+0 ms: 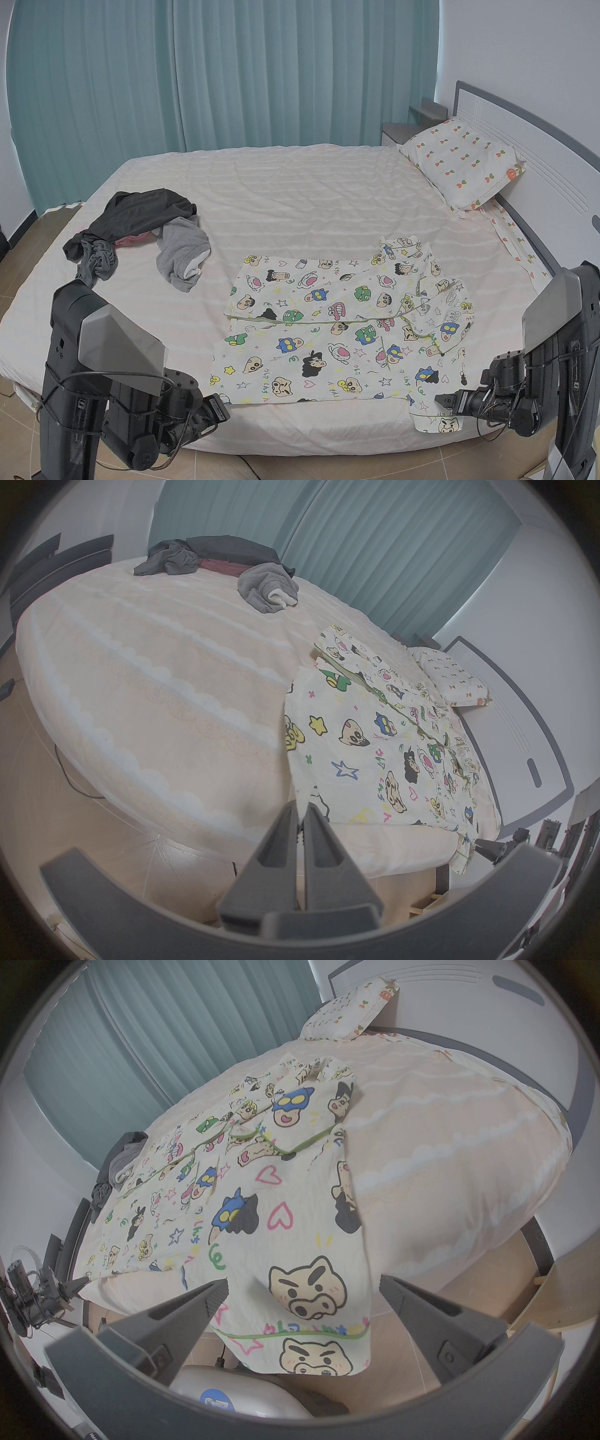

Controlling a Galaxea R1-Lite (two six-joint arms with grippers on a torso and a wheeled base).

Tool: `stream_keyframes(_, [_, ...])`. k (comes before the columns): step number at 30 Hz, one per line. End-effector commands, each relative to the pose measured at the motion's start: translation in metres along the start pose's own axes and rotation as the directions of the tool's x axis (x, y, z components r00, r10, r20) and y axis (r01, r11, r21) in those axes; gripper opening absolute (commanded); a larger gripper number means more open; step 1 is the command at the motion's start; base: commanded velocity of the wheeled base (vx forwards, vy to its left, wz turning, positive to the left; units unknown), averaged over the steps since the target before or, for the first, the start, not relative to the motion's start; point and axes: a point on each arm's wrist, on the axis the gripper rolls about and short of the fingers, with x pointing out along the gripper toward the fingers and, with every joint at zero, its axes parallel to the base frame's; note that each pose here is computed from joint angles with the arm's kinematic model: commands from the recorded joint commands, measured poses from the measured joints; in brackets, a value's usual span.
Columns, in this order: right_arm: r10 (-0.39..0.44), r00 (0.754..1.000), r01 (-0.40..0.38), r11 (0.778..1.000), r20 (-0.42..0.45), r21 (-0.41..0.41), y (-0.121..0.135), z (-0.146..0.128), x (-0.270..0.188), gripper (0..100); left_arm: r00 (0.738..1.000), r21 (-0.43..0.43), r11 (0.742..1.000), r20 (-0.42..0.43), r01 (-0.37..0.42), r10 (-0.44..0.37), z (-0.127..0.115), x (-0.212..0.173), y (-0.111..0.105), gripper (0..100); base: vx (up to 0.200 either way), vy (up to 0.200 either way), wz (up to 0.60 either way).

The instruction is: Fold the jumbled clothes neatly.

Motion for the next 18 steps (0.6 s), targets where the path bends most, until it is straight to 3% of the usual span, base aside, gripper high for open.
stream_keyframes(1, [0.002,1.000,-0.002,1.000,-0.019,0.002,-0.002,-0.004,0.007,100,1.000,-0.003,1.000,0.013,0.014,-0.014,0.001,0.000,-0.002,0,0.000,0.000,0.00])
stream_keyframes(11, [0.114,0.993,-0.115,0.993,-0.042,-0.026,-0.011,0.001,0.014,100,1.000,-0.006,1.000,0.011,0.018,-0.018,0.002,0.000,-0.002,0,0.000,0.000,0.00])
stream_keyframes(18, [0.138,0.990,-0.138,0.990,-0.039,-0.017,-0.014,0.003,0.017,100,1.000,-0.005,1.000,0.009,0.020,-0.020,0.001,0.000,-0.002,0,0.000,0.000,0.00])
